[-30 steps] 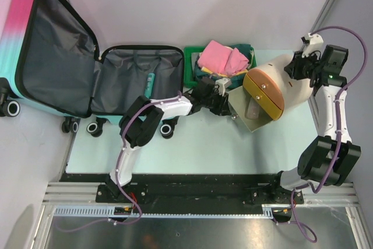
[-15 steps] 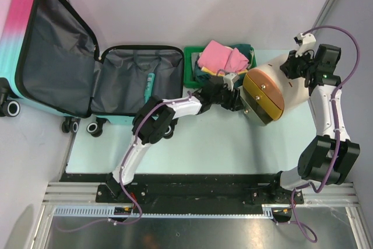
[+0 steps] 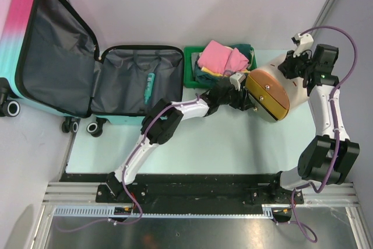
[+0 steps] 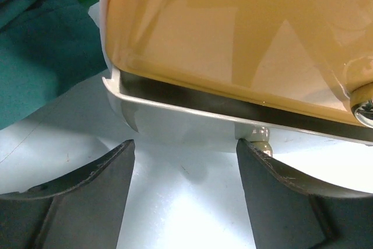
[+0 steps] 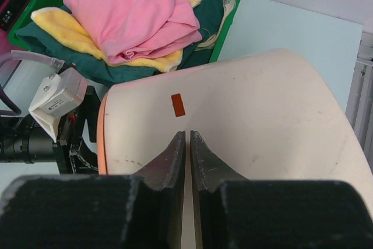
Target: Open, take out, and arrange the luggage
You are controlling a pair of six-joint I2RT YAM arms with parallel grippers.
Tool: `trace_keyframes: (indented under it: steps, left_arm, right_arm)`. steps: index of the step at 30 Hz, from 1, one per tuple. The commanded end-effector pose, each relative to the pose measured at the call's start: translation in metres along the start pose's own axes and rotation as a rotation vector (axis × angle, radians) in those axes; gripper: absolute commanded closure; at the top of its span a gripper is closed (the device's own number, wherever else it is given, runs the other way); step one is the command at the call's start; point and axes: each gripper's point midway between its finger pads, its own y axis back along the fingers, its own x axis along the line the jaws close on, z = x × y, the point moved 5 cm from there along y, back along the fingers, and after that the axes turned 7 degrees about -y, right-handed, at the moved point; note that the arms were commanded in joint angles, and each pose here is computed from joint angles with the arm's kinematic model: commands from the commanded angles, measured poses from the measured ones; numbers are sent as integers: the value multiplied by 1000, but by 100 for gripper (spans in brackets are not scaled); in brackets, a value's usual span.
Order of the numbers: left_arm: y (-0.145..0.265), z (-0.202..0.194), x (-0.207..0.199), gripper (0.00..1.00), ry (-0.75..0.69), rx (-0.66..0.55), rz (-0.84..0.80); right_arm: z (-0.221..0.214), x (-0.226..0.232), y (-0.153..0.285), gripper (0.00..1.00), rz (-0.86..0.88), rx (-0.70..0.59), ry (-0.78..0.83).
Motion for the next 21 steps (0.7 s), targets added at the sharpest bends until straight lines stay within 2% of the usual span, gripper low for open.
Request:
trace_keyframes:
  steps: [1, 4, 7, 10, 11, 12, 14, 18, 21]
  left_arm:
    - [-4, 43, -28, 23, -91, -173, -18]
    - [0, 38, -28, 22, -102, -170, 2]
    - [1, 34, -28, 22, -85, -164, 3]
    - [14, 40, -35, 24, -89, -184, -11]
    - [20, 31, -36, 24, -92, -166, -22]
    - [27, 43, -43, 24, -117, -196, -37]
    - [33, 39, -46, 23, -131, -185, -50]
    - [37, 38, -47, 23, -151, -183, -60]
    - [36, 38, -49, 23, -149, -184, -69]
  right_arm:
    - [-114, 13, 6, 88, 3, 458, -241]
    - [-116, 13, 7, 88, 2, 461, -249]
    - [-108, 11, 8, 82, -1, 425, -242]
    - [-81, 9, 19, 67, 11, 327, -247]
    - [-72, 1, 26, 54, -3, 285, -266]
    - [-60, 0, 32, 48, -4, 241, -265]
    - [-34, -7, 41, 39, -12, 148, -271]
    - [-2, -37, 61, 33, -91, 4, -298]
    - [4, -60, 58, 28, -163, -7, -295]
